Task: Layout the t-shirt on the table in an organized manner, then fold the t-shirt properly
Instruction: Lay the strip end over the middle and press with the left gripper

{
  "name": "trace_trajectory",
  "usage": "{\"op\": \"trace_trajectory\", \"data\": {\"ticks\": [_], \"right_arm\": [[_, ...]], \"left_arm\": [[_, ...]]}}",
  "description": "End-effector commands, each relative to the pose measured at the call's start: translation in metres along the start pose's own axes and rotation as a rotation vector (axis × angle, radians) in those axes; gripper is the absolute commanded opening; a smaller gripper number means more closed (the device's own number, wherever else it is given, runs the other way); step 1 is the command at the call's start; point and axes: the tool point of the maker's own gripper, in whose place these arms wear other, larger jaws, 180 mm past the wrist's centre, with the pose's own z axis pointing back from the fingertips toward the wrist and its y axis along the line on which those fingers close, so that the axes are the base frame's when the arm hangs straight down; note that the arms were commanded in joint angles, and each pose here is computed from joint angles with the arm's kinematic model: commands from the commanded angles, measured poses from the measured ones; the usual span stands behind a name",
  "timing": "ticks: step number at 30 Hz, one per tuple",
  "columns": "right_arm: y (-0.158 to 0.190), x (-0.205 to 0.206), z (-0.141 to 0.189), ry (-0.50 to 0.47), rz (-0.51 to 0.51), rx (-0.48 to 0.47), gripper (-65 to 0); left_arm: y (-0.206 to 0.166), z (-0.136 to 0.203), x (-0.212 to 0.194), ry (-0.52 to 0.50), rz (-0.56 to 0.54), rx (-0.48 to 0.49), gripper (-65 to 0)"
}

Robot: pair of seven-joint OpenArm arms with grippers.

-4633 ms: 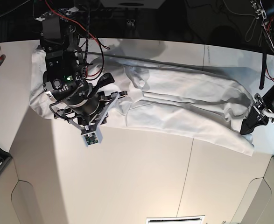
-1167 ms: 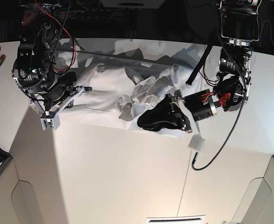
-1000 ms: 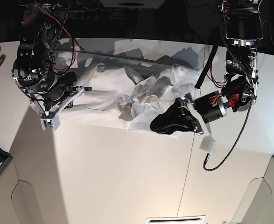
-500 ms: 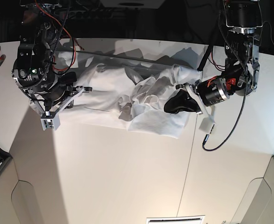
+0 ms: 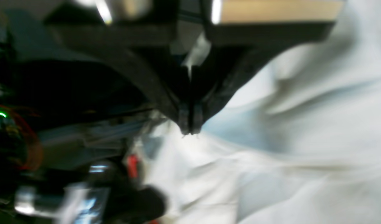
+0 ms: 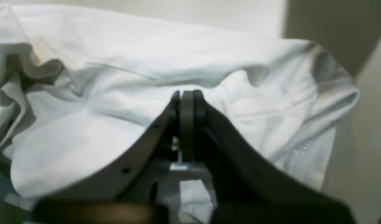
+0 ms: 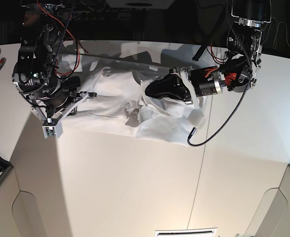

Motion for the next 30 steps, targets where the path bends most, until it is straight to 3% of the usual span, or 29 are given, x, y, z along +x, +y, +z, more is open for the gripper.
{"op": "trace_trajectory", "data": {"ticks": [1, 4, 6, 9, 12, 17, 24, 30], "right_arm": [[0.001, 0.014, 0.004, -0.049, 0.008, 0.007, -65.0], [0.001, 0.014, 0.004, -0.049, 0.008, 0.007, -65.0], [0.001, 0.014, 0.004, -0.048, 0.008, 0.007, -65.0], [0.001, 0.014, 0.004, -0.048, 0.008, 0.007, -65.0], [0.001, 0.014, 0.004, -0.049, 0.008, 0.007, -65.0], [0.001, 0.015, 0.004, -0.054, 0.008, 0.007, -65.0], [0.001, 0.015, 0.004, -0.056, 0.008, 0.007, -65.0], [0.001, 0.015, 0.004, -0.056, 0.008, 0.007, -65.0]], "left_arm": [[-0.016, 0.004, 0.024, -0.058, -0.046, -0.052, -65.0], [-0.035, 0.017, 0.044, -0.094, -0.098, -0.097, -65.0], [-0.035, 0.03, 0.059, -0.137, -0.141, -0.065, -65.0], [-0.004, 0.05, 0.077, -0.206, -0.196, 0.112, -65.0], [0.038, 0.065, 0.078, -0.205, -0.256, 0.323, -65.0], [0.078, 0.069, 0.059, -0.153, -0.254, 0.446, -65.0], [0.089, 0.065, 0.04, -0.152, -0.152, 0.419, -65.0], [0.067, 0.054, 0.037, -0.16, -0.063, 0.287, -65.0]]}}
